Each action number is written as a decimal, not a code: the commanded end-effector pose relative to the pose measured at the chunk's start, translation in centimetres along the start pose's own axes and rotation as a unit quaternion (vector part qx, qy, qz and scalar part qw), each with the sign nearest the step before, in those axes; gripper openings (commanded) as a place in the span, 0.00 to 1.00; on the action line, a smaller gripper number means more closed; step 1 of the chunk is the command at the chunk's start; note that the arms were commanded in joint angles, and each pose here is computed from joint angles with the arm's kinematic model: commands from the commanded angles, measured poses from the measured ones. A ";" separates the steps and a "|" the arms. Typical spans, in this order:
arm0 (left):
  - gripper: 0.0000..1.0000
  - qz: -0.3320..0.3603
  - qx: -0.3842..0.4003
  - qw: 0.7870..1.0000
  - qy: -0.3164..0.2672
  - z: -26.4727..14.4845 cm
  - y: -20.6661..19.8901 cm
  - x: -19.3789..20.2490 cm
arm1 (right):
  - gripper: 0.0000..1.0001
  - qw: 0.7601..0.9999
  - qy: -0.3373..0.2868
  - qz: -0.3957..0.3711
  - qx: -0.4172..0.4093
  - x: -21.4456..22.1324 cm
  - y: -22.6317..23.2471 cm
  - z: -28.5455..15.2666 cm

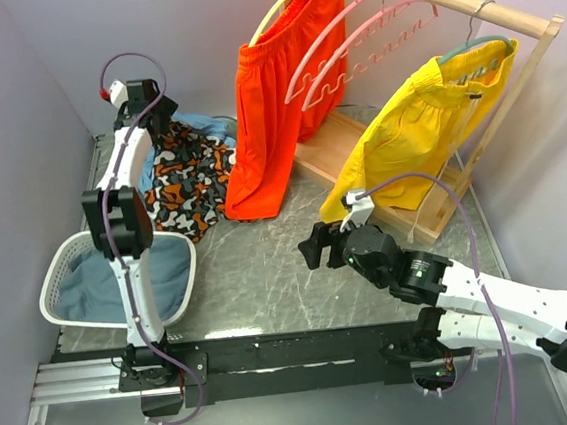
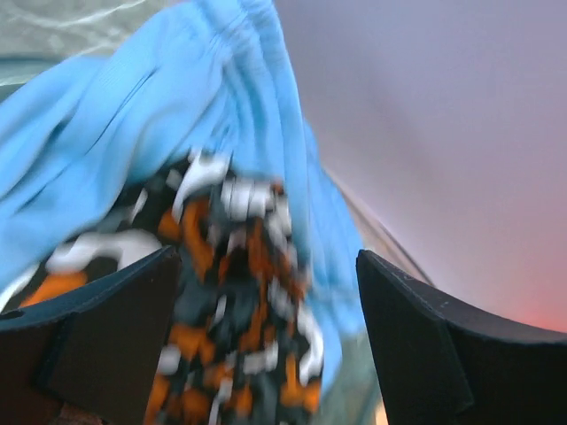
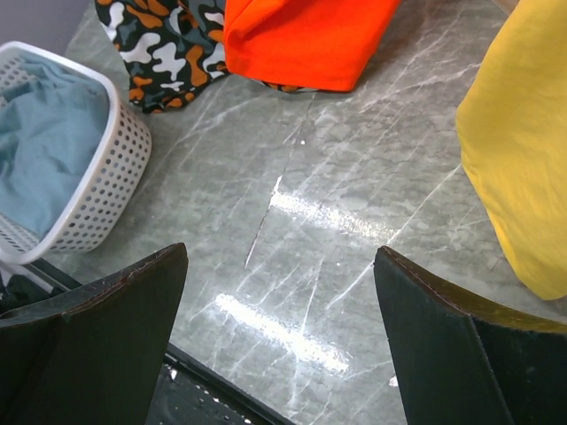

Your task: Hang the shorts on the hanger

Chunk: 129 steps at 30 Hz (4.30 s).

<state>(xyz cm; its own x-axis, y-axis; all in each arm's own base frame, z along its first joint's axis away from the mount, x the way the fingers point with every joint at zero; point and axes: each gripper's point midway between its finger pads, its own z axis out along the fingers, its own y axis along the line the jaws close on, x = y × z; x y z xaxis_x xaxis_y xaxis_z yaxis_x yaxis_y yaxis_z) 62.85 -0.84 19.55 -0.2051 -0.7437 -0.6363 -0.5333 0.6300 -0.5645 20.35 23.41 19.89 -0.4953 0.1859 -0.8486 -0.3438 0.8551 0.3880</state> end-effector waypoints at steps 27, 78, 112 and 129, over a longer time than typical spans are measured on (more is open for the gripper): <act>0.01 0.056 0.257 0.953 -0.152 -24.5 -12.2 -15.1 | 0.93 0.999 -0.030 -0.013 0.008 -3.5 0.9 -0.3; 0.01 0.086 0.449 0.884 -0.099 -51.6 -9.4 -8.3 | 0.01 0.979 -0.172 -0.026 0.104 -17.0 14.2 5.1; 0.43 0.138 0.456 0.860 0.185 -39.9 -3.3 14.1 | 0.00 0.993 -0.039 0.034 0.105 -5.0 0.4 -1.7; 0.54 0.303 0.547 0.780 -0.018 -44.0 -23.5 10.5 | 0.00 0.994 0.000 0.039 0.105 -0.1 -2.1 -1.0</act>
<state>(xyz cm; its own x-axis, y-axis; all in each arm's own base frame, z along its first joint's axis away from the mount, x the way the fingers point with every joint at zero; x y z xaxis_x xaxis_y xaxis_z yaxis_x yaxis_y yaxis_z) 35.61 -31.08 47.47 -0.2216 -0.3129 -0.9236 0.5998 0.7030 -0.3821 19.92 20.84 18.29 -0.5422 0.1864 -0.8193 -0.1373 0.9423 0.3052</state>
